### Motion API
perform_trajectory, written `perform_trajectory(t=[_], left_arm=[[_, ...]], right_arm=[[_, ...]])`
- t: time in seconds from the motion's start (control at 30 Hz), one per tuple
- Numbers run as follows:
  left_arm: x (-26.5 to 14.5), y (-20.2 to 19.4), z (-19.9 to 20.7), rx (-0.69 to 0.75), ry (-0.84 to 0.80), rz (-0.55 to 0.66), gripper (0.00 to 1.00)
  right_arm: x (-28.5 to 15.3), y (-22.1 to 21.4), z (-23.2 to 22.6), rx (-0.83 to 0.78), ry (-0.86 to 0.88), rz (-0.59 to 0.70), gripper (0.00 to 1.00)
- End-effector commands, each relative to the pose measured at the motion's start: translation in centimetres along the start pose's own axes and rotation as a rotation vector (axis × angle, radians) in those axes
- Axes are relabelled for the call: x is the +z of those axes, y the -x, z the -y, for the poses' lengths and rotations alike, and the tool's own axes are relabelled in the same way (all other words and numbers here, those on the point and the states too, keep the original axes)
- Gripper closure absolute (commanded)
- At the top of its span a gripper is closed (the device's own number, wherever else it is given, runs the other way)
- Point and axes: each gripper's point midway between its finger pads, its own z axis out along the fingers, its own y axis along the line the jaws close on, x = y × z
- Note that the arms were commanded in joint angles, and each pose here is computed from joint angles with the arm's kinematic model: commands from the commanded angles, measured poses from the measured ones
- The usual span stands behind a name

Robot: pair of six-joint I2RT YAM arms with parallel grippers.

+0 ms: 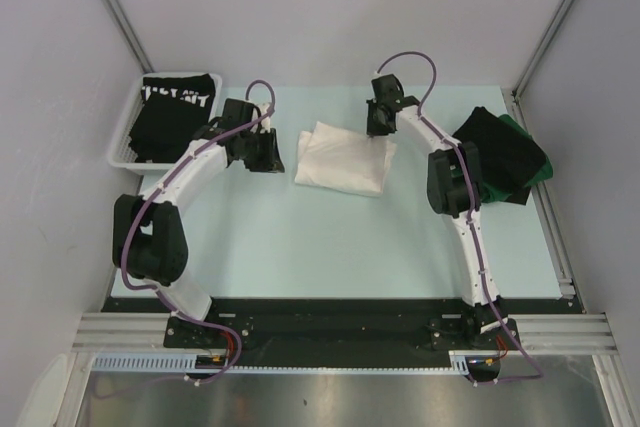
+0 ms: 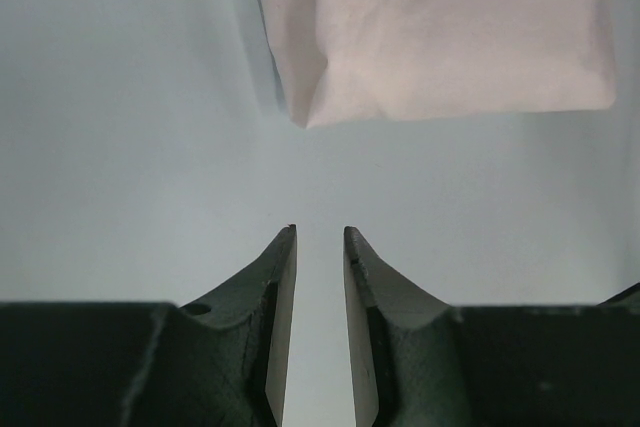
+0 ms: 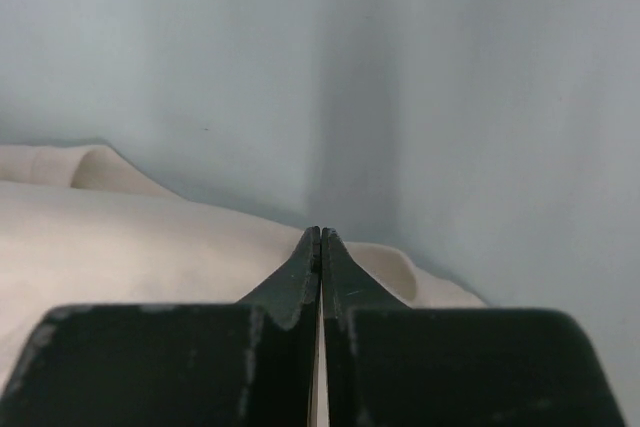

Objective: Fold and stack the t-shirts

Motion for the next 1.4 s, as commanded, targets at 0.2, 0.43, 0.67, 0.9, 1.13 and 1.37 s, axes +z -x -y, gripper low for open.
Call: perform_trajectory(t=[0.2,0.43,0.67,0.9,1.13,1.37], left_arm=[[-0.6,1.2,0.4,0.032,-0.016,0.021,0.7],[-1.8,0.7,0.6,0.037,-0.019,0.021,0.7],[-2.9,-0.3,0.5,0.044,-0.007,0.016,0.71],[-3.0,-1.1,0.0,0.051,0.013,-0.002,0.7],[-2.8,-1.1,-0.1,0.052,0.017,-0.003,0.71],[-2.4,-1.0,0.0,0.044,0.01,-0.008,0.71]], right_arm=[[-6.1,6.3,-7.6,0.049,0.204,0.173,1.0],[-6.4,6.8,-11.6,0.074,0.321,0.192,1.0],[-4.9,7.8,-14.1,0.129,0.416,0.218,1.0],[-2.3,6.3,-14.2,0.18,0.449,0.179,1.0],[-1.3,4.5,-14.5,0.185,0.453,0.136,1.0],[-0.3,2.2,-14.4,0.164,0.439,0.089,1.0]])
